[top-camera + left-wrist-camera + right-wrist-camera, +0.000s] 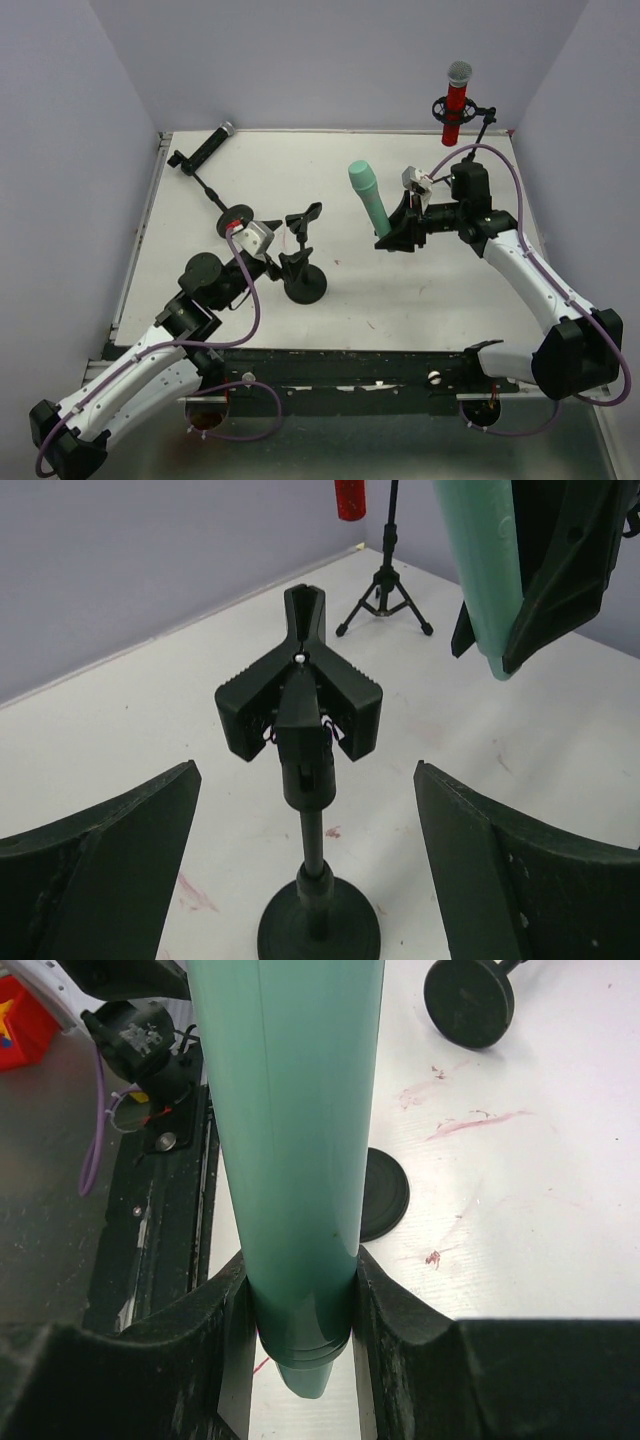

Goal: Attach the microphones to the stand

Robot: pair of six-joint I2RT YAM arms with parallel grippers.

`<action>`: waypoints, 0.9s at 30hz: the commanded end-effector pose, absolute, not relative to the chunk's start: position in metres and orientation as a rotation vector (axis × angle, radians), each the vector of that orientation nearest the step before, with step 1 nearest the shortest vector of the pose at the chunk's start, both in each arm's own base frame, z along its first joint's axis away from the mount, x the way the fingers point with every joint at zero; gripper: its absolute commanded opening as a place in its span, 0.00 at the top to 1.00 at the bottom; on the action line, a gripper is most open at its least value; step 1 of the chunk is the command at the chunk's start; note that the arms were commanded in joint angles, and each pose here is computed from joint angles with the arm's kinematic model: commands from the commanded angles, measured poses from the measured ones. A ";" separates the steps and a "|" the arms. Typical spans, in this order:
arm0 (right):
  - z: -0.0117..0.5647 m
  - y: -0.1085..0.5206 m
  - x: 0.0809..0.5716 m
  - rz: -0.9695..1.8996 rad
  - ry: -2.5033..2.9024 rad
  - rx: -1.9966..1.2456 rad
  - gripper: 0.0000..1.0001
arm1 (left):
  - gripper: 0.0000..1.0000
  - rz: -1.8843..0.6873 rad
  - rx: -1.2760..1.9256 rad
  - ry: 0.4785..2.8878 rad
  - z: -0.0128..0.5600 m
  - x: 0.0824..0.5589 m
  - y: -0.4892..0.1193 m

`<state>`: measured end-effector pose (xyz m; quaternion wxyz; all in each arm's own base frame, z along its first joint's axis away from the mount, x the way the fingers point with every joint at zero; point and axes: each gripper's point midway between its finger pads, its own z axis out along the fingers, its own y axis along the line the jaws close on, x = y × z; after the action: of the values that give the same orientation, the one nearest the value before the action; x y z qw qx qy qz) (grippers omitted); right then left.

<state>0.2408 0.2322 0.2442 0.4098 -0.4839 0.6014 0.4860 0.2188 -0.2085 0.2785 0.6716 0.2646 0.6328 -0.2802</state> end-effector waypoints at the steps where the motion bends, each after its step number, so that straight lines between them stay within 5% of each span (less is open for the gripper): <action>1: 0.252 0.234 0.231 1.243 1.452 -1.246 0.93 | 0.07 -0.612 0.567 1.294 0.308 0.228 -0.210; 15: 0.253 0.235 0.230 1.257 1.452 -1.246 0.93 | 0.26 -0.599 0.551 1.269 0.315 0.235 -0.211; 27: 0.251 0.235 0.230 1.267 1.458 -1.245 0.93 | 0.28 -0.564 0.551 1.266 0.317 0.239 -0.209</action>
<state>0.2385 0.2325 0.2456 0.4094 -0.4854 0.5974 0.4898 0.2339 -0.2146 0.3049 0.7160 0.2559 0.5890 -0.2737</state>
